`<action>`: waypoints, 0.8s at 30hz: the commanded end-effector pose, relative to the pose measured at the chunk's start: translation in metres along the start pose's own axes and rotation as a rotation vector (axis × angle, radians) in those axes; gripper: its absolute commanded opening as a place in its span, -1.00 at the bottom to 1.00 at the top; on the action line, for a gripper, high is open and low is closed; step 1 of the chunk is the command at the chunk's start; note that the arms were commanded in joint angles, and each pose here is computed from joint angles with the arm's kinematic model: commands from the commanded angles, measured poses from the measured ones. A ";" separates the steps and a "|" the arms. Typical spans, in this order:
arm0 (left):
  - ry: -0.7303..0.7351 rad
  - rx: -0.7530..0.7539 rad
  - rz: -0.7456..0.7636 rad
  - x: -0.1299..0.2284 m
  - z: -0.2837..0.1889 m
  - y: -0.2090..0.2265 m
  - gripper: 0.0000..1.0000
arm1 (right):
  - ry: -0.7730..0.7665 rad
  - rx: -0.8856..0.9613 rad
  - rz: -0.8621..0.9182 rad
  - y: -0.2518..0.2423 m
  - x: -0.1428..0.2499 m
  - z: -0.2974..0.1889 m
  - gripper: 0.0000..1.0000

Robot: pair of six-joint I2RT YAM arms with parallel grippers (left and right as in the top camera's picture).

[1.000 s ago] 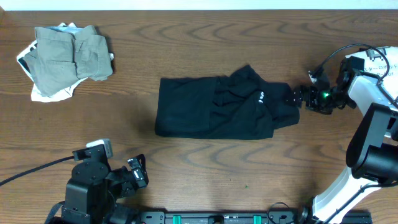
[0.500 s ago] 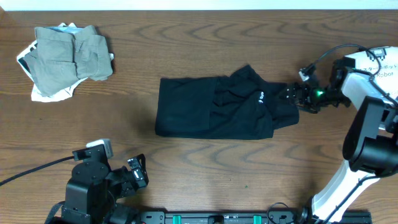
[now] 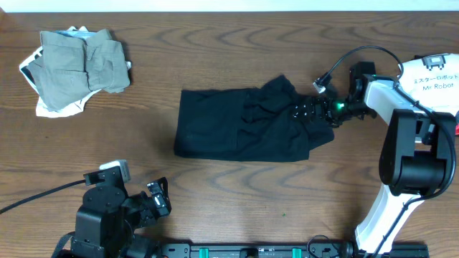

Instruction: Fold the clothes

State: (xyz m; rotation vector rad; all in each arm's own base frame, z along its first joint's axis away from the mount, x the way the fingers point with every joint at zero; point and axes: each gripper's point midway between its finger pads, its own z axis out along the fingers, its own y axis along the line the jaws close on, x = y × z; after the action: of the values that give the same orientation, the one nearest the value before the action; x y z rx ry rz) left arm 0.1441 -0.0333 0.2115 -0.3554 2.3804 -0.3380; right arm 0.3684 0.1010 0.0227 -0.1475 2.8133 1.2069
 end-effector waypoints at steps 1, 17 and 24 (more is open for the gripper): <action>0.000 -0.012 -0.012 0.000 0.001 0.002 0.96 | 0.153 0.138 0.094 -0.041 0.041 0.036 0.97; 0.000 -0.012 -0.012 0.000 0.001 0.002 0.96 | 0.099 0.152 0.211 -0.043 0.028 0.038 -0.43; 0.000 -0.013 -0.012 0.000 0.001 0.002 0.96 | 0.080 0.156 0.264 -0.045 0.025 0.037 -0.98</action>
State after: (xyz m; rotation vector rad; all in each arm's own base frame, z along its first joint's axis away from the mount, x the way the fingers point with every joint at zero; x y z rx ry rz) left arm 0.1441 -0.0333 0.2115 -0.3554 2.3804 -0.3380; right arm 0.3660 0.1056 -0.0053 0.1014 2.9263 1.1776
